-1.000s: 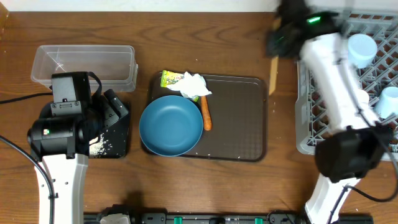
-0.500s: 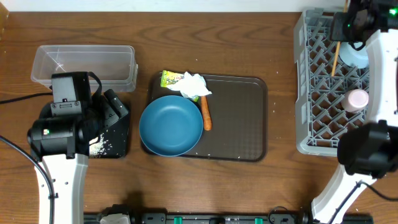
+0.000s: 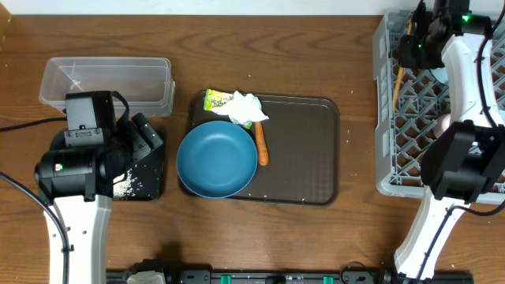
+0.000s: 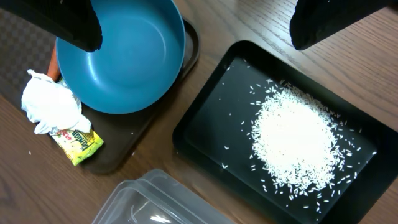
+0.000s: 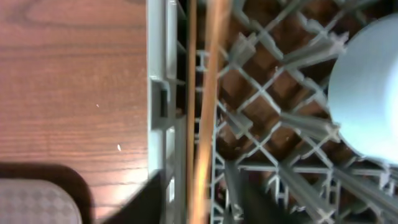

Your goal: Sort waste into correct bins and load items into the dishwasher rack

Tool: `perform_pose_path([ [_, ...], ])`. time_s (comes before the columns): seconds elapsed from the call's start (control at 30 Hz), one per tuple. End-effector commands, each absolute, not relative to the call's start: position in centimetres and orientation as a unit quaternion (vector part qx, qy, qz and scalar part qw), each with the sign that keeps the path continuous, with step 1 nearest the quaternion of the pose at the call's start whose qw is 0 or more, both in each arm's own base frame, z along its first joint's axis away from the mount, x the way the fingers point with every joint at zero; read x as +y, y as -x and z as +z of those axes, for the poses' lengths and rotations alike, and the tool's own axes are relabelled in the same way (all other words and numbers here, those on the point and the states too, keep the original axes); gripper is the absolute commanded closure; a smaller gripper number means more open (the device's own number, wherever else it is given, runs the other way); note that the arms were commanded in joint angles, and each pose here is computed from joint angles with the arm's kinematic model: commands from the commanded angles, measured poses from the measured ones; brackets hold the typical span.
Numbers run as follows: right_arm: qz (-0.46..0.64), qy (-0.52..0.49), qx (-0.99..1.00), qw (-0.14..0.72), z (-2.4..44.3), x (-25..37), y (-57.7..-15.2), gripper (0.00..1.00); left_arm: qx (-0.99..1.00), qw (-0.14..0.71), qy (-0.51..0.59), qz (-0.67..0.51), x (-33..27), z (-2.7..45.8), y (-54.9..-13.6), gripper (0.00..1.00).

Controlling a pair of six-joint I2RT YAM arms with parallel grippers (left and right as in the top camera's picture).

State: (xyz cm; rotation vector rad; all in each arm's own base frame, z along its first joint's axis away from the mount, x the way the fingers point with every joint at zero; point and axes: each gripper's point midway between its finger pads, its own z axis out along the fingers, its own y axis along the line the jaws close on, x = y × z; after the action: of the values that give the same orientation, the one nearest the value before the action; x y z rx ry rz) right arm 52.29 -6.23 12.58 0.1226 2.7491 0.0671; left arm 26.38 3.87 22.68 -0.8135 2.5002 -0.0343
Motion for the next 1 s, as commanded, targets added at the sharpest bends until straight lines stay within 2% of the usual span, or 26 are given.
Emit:
perform_pose_path([
  [0.0, 0.006, -0.05, 0.98, 0.193, 13.3, -6.5, -51.9, 0.41, 0.916, 0.26, 0.306, -0.011, 4.2, 23.2, -26.5, 0.01],
  [0.03, -0.001, -0.06, 0.98, 0.191, 13.5, -6.8, -51.8, 0.36, 0.916, 0.26, 0.306, -0.011, 4.2, 23.2, -26.5, 0.01],
  [0.13, -0.01, -0.08, 0.979, 0.188, 14.2, -7.0, -51.2, 0.33, 0.916, 0.26, 0.306, -0.011, 4.2, 23.2, -26.5, 0.01],
  [0.27, 0.028, -0.074, 0.976, 0.205, 17.1, -4.9, -50.3, 0.24, 0.916, 0.26, 0.306, -0.011, 4.2, 23.2, -26.5, 0.01],
  [0.33, 0.062, -0.06, 0.973, 0.215, 18.8, -3.1, -49.9, 0.14, 0.916, 0.26, 0.306, -0.011, 4.2, 23.2, -26.5, 0.01],
  [0.37, 0.088, -0.049, 0.97, 0.22, 19.9, -1.7, -49.5, 0.01, 0.916, 0.26, 0.306, -0.011, 4.2, 23.2, -26.5, 0.01],
  [0.5, 0.203, 0.004, 0.953, 0.225, 22.8, 4.7, -48.3, 0.01, 0.916, 0.26, 0.306, -0.011, 4.2, 23.2, -26.5, 0.01],
  [0.6, 0.248, 0.041, 0.944, 0.214, 23.3, 8.8, -47.6, 0.01, 0.916, 0.26, 0.306, -0.011, 4.2, 23.2, -26.5, 0.01],
  [0.8, 0.228, 0.101, 0.951, 0.185, 21.0, 15.8, -46.6, 0.01, 0.916, 0.26, 0.306, -0.011, 4.2, 23.2, -26.5, 0.01],
  [0.97, 0.177, 0.088, 0.969, 0.151, 17.2, 20.5, -45.9, 0.01, 0.916, 0.26, 0.306, -0.011, 4.2, 23.2, -26.5, 0.01],
])
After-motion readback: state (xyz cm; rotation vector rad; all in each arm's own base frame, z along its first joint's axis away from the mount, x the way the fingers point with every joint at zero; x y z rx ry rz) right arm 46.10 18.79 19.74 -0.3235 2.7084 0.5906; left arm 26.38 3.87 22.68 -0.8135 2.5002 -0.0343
